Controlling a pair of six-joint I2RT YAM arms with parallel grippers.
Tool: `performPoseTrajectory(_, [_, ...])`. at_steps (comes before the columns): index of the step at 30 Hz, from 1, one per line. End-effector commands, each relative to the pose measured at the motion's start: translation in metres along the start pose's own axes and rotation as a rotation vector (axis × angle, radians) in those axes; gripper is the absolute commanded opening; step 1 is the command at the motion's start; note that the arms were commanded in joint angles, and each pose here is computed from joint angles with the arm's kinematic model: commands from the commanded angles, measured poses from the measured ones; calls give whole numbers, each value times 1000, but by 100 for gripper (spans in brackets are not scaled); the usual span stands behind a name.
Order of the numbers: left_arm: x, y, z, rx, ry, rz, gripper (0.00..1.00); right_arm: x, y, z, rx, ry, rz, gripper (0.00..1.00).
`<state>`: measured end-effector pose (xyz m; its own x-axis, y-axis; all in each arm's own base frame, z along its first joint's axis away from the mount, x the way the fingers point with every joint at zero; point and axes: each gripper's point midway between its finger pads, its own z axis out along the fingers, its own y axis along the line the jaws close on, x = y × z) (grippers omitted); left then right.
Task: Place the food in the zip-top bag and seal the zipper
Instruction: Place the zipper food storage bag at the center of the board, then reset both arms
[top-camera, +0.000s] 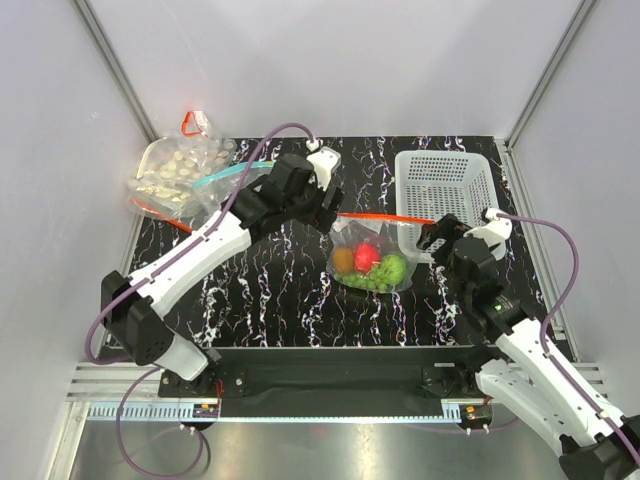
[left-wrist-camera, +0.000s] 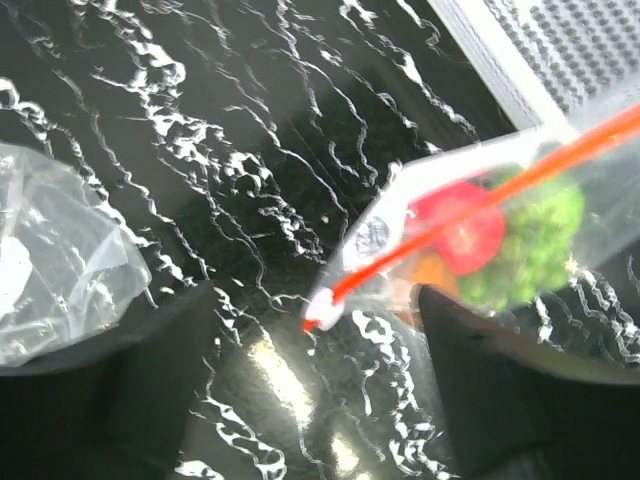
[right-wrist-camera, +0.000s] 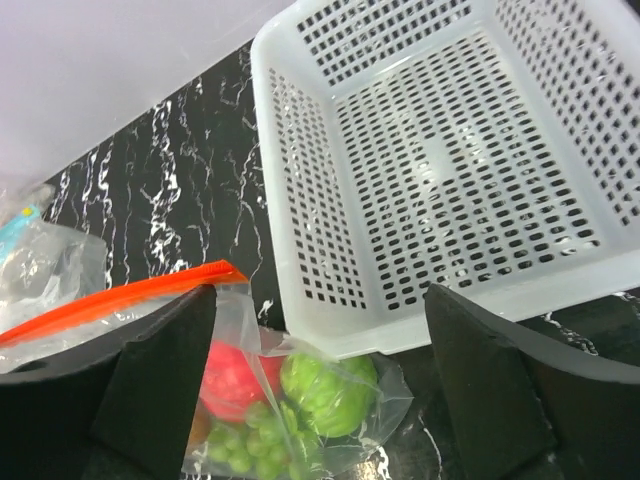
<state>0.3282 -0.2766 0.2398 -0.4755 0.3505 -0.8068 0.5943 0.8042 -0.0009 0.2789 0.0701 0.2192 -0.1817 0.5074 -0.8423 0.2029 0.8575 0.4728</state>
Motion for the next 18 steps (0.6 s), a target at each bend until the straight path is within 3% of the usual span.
performPoseTrajectory(1, [-45,12,-30,-50,-192,-61,99,-41,-2,-8,56,-106,-2,93])
performPoseTrajectory(5, [-38,23,-70,-102,-246,-118,99,-66,-1,-27,40,-144,-9,95])
performPoseTrajectory(11, [3,41,-125,-184,-253,-240,99,-102,-15,-60,110,-178,-16,100])
performPoseTrajectory(14, [22,44,-150,-184,-268,-256,99,-108,-30,-69,189,-191,18,100])
performPoseTrajectory(18, [46,49,-175,-191,-292,-226,99,-104,-31,-77,172,-142,-4,100])
